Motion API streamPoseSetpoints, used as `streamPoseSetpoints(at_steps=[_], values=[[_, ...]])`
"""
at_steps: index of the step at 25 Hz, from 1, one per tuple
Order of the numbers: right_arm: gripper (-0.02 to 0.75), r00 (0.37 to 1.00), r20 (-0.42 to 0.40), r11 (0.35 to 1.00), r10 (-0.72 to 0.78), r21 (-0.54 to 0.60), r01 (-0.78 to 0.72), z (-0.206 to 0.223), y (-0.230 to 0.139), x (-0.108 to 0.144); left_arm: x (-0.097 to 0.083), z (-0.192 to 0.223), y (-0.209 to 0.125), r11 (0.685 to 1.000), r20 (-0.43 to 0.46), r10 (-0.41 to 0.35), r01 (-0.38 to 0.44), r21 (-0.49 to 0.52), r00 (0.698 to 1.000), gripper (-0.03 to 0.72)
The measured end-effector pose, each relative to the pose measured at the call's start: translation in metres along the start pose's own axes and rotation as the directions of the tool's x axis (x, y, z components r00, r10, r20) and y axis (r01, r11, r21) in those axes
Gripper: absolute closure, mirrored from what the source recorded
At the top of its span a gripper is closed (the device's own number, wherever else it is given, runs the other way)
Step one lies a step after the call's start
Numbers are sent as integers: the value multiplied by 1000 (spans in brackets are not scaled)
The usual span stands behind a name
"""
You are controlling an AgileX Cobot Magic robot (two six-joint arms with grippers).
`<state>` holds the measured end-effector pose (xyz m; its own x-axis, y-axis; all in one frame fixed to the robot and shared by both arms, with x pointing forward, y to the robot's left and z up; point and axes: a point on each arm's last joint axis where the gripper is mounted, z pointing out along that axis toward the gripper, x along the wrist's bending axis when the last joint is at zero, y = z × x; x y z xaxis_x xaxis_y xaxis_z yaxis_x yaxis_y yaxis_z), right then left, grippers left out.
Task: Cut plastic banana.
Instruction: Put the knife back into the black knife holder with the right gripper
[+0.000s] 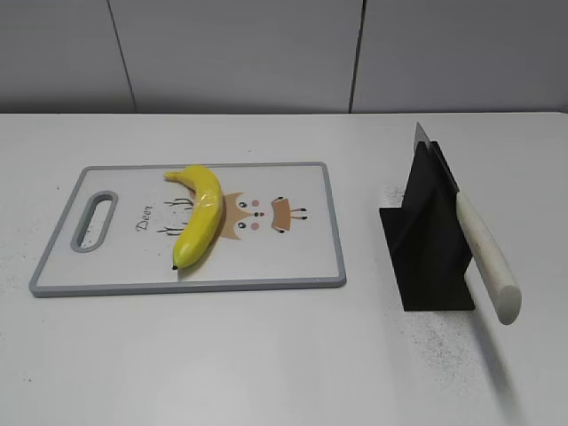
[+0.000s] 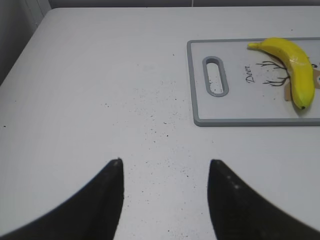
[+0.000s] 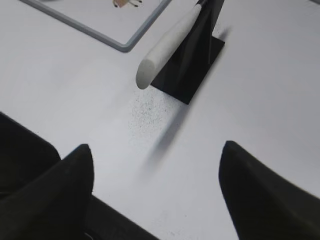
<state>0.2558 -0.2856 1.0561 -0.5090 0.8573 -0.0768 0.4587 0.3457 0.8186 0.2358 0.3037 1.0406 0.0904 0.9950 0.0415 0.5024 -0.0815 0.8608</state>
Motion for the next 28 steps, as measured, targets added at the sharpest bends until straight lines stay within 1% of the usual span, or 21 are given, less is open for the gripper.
streamPoseSetpoints(at_steps=[5, 9, 13, 20, 23, 28], values=[[147, 1000, 14, 995, -5, -102, 6, -14, -8, 2, 0, 0, 0, 1000, 0, 0, 0, 0, 1000, 187], [147, 1000, 23, 987, -7, -161, 10, -22, -14, 3, 0, 0, 0, 1000, 0, 0, 0, 0, 1000, 191], [148, 998, 62, 986, 19, -166, -9, -23, -14, 3, 0, 0, 0, 1000, 0, 0, 0, 0, 1000, 192], [148, 966, 224, 983, 129, -159, -94, -22, -14, 4, 0, 0, 0, 1000, 0, 0, 0, 0, 1000, 196], [148, 948, 273, 980, 162, -159, -121, -22, -13, 5, 0, 0, 0, 1000, 0, 0, 0, 0, 1000, 196], [148, 944, 283, 979, 168, -160, -126, -22, -13, 5, 0, 0, 0, 1000, 0, 0, 0, 0, 1000, 196]])
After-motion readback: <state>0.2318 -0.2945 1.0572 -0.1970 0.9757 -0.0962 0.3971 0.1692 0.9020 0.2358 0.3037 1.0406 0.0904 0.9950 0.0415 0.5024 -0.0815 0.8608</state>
